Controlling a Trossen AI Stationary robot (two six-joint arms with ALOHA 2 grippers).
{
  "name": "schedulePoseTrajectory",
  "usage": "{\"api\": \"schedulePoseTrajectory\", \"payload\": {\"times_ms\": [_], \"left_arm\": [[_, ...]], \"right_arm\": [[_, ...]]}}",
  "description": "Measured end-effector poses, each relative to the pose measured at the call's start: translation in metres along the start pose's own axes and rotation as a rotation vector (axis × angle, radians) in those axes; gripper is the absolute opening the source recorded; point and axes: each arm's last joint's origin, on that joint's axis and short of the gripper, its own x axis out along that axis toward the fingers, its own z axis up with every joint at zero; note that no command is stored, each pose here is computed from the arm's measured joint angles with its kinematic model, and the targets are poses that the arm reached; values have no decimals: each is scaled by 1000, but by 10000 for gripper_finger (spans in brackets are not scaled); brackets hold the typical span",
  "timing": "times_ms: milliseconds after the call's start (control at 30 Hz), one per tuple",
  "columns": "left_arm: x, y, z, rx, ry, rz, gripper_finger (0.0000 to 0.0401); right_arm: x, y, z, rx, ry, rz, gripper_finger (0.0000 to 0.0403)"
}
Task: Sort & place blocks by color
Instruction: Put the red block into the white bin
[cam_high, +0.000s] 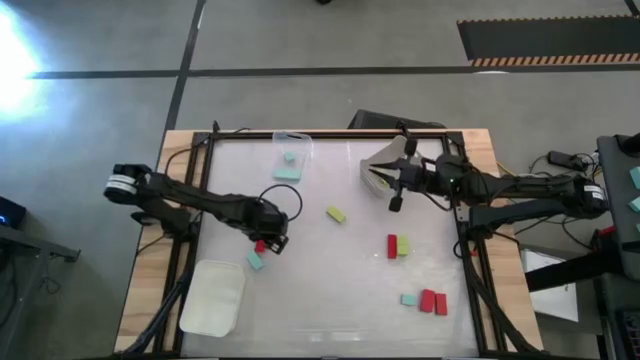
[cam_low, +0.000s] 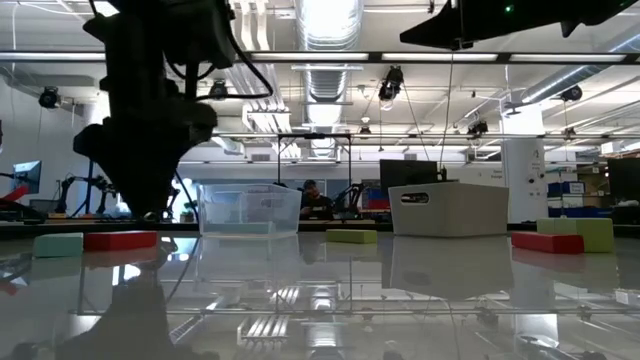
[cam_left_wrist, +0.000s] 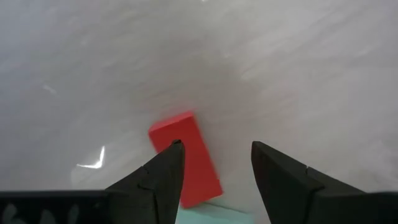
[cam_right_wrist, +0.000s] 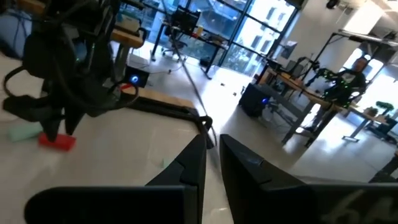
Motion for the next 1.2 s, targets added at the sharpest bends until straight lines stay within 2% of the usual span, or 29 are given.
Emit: {"api": "schedulePoseTrajectory", "payload": {"times_ms": [267,433,600,833,1200], "left_arm": [[15,-2,-2,-11,14,69,169],[13,-2,-2,-11,20,59,169],[-1,-3,-2,-32,31,28,169],[-1,0,-5,-34,73,25,172],[8,3,-7,-32,48,47,256]], "right_arm": [[0,4,-3,-42,30,27,38],[0,4,-3,-49,35,30,38],[0,5,-5,-51,49,36,38],[0,5,-5,-52,52,37,38],[0,6,-6,-57,58,40,38]]}}
